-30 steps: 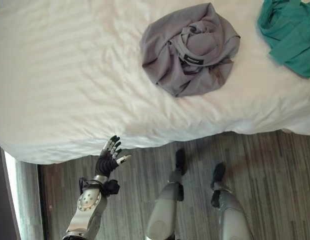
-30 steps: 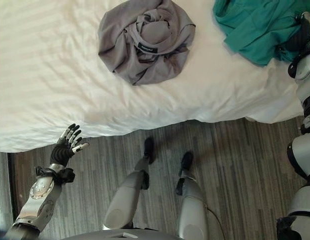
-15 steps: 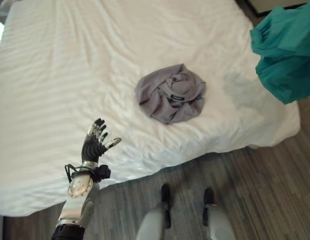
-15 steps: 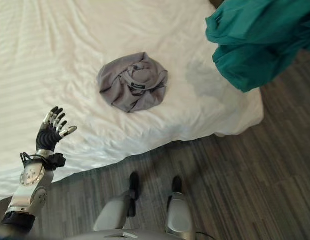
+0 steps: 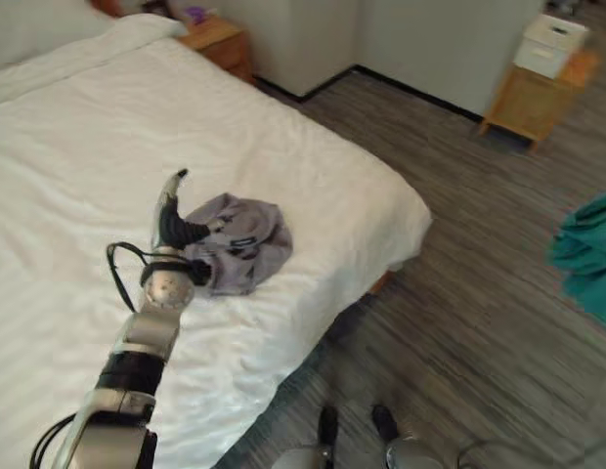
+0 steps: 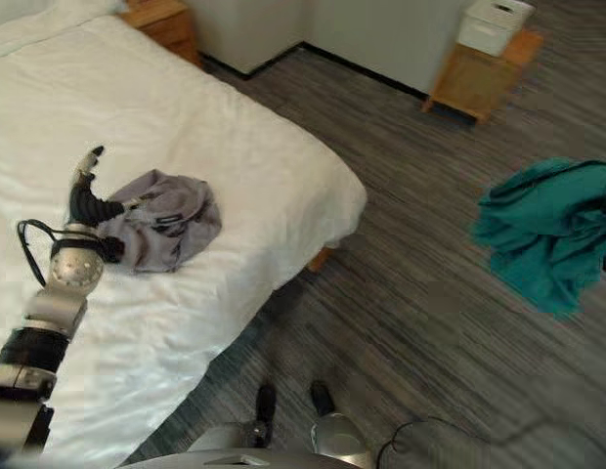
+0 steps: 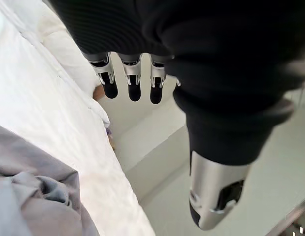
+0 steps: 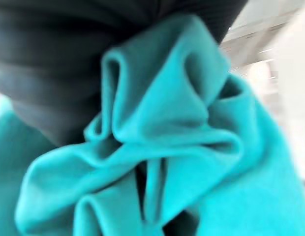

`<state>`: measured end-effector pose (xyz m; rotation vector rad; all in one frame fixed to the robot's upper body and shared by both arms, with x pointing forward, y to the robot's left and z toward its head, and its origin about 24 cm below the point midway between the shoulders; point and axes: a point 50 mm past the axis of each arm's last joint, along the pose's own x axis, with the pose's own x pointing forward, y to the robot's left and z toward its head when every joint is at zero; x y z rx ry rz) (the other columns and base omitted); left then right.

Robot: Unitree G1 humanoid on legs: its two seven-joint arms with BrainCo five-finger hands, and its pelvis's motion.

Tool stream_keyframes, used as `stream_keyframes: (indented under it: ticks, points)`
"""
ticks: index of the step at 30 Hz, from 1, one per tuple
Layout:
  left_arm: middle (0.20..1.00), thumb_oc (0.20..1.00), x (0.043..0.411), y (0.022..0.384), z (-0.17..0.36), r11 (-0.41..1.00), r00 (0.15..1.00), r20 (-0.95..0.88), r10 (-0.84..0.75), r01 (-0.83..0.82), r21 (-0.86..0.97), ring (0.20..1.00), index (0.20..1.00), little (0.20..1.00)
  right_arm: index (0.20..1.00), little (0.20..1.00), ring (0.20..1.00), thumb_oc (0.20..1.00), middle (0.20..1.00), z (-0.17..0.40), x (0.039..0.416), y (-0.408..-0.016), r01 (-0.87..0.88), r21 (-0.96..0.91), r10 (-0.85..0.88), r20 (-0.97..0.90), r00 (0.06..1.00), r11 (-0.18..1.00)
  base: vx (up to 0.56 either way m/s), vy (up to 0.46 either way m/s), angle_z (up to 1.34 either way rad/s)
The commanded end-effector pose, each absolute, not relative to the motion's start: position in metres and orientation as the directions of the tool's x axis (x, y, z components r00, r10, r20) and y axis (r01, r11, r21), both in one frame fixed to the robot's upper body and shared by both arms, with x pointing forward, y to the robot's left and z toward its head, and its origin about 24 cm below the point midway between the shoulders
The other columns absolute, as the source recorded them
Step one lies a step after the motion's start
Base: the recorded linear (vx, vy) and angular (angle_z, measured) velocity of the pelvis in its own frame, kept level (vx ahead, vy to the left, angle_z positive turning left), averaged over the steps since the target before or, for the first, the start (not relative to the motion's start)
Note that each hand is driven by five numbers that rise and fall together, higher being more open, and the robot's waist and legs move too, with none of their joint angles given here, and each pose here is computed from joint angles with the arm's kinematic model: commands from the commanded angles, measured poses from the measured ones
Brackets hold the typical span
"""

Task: Pick up bed clothes into laundry basket.

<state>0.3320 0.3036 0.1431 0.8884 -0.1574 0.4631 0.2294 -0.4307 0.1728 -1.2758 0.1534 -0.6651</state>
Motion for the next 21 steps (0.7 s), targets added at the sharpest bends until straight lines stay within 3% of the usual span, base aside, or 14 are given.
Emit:
stream_keyframes:
  ticks: [1, 2, 5, 7, 10, 16, 21]
  points:
    - [1.0, 1.0, 0.333, 0.321, 0.151, 0.227, 0.867, 0.369, 0.335, -0.454, 0.862, 1.0, 1.0, 1.0, 0.2, 0.2, 0.2, 0.2, 0.2, 0.252, 0.239, -0.426, 0.544, -0.839, -0.46, 0.492, 0.739, -0.024, 0.06, 0.14, -1.31]
    - [1.0, 1.0, 0.334, 0.32, 0.153, 0.223, 0.866, 0.373, 0.334, -0.457, 0.861, 1.0, 1.0, 1.0, 0.2, 0.2, 0.2, 0.2, 0.2, 0.252, 0.24, -0.426, 0.547, -0.837, -0.462, 0.493, 0.737, -0.022, 0.03, 0.15, -1.27]
    - [1.0, 1.0, 0.337, 0.343, 0.146, 0.035, 0.863, 0.305, 0.403, -0.348, 0.937, 1.0, 1.0, 1.0, 0.2, 0.2, 0.2, 0.2, 0.2, 0.241, 0.246, -0.416, 0.536, -0.844, -0.428, 0.483, 0.764, 0.003, 0.0, 0.121, -1.12]
    - [1.0, 1.0, 0.336, 0.356, 0.122, -0.054, 0.861, 0.168, 0.479, -0.162, 0.985, 1.0, 1.0, 1.0, 0.2, 0.2, 0.2, 0.2, 0.2, 0.234, 0.249, -0.409, 0.525, -0.851, -0.4, 0.477, 0.783, 0.013, -0.01, 0.135, -0.9]
    - [1.0, 1.0, 0.325, 0.372, 0.1, -0.074, 0.807, 0.033, 0.589, 0.013, 0.997, 1.0, 1.0, 1.0, 0.2, 0.2, 0.2, 0.2, 0.2, 0.228, 0.256, -0.4, 0.503, -0.864, -0.361, 0.464, 0.809, 0.015, -0.08, 0.082, -0.71]
    - [1.0, 1.0, 0.297, 0.416, 0.119, -0.12, 0.723, 0.083, 0.686, 0.0, 0.993, 1.0, 1.0, 1.0, 0.2, 0.2, 0.2, 0.2, 0.2, 0.196, 0.259, -0.409, 0.454, -0.889, -0.435, 0.383, 0.815, 0.066, 0.0, -0.083, -0.51]
    - [1.0, 1.0, 0.283, 0.414, 0.118, -0.124, 0.75, 0.183, 0.635, -0.135, 0.983, 1.0, 1.0, 1.0, 0.2, 0.2, 0.2, 0.2, 0.2, 0.134, 0.22, -0.438, 0.377, -0.914, -0.627, 0.207, 0.751, 0.149, 0.07, 0.01, 0.01]
